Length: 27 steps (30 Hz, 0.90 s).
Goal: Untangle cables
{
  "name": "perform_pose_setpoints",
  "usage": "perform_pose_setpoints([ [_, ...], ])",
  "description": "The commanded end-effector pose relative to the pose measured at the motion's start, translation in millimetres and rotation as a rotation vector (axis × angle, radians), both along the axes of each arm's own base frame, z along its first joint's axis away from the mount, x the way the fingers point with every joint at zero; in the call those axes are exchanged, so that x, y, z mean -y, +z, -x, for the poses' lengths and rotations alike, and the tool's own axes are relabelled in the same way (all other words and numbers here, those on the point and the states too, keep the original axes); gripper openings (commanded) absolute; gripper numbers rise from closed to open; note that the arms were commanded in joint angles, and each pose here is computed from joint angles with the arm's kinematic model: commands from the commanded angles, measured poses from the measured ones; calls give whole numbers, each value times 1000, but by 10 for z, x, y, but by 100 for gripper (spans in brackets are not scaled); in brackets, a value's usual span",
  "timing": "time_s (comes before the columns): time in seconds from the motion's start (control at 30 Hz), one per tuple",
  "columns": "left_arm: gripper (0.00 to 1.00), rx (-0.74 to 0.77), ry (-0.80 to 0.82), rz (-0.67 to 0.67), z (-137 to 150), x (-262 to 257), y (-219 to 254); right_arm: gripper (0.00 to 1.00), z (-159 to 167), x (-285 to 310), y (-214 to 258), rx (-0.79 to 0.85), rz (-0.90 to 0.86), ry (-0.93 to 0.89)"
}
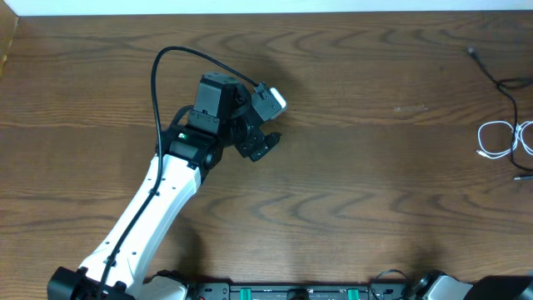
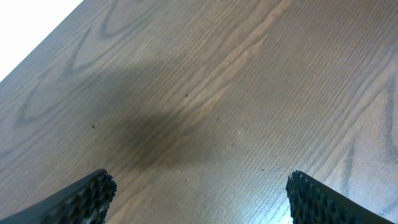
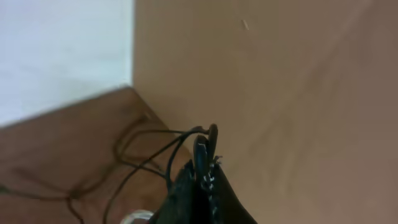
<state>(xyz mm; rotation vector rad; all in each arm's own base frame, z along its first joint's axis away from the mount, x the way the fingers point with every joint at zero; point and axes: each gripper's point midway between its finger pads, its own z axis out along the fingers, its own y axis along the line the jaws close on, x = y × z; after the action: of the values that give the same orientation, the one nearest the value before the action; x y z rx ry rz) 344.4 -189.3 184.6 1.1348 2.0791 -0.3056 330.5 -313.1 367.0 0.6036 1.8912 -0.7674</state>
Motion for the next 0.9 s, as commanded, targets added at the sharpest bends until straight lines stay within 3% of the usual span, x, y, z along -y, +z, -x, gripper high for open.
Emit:
perform_pose_setpoints([
  [0.0,89,-5,15,2,-26,-12,5,14,99,209,-237,-20,-73,-95],
  [0.07,89,-8,16,2,-21,-13,1,44,119,276,-451,-45,-133,-124],
  [0.33,89,-19,16,-3,-2,-21,-19,97,131,302,-822,-101,-235,-155],
  [0.47,89,-20,16,-3,0,-22,-20,99,-1,175,-804,-62,-278,-62],
  [0.67,91,-20,22,-5,-6,-30,-22,99,-361,-365,-766,10,-415,253],
  [0.73,91,-30,97,-5,-59,-94,-28,99,-438,-647,-768,7,-469,390],
  [0.77,98,-36,175,-5,-116,-164,-29,99,-459,-782,-776,6,-502,445],
  [0.87,98,-33,402,-13,-265,-407,-26,99,-491,-1060,-824,-13,-570,528],
])
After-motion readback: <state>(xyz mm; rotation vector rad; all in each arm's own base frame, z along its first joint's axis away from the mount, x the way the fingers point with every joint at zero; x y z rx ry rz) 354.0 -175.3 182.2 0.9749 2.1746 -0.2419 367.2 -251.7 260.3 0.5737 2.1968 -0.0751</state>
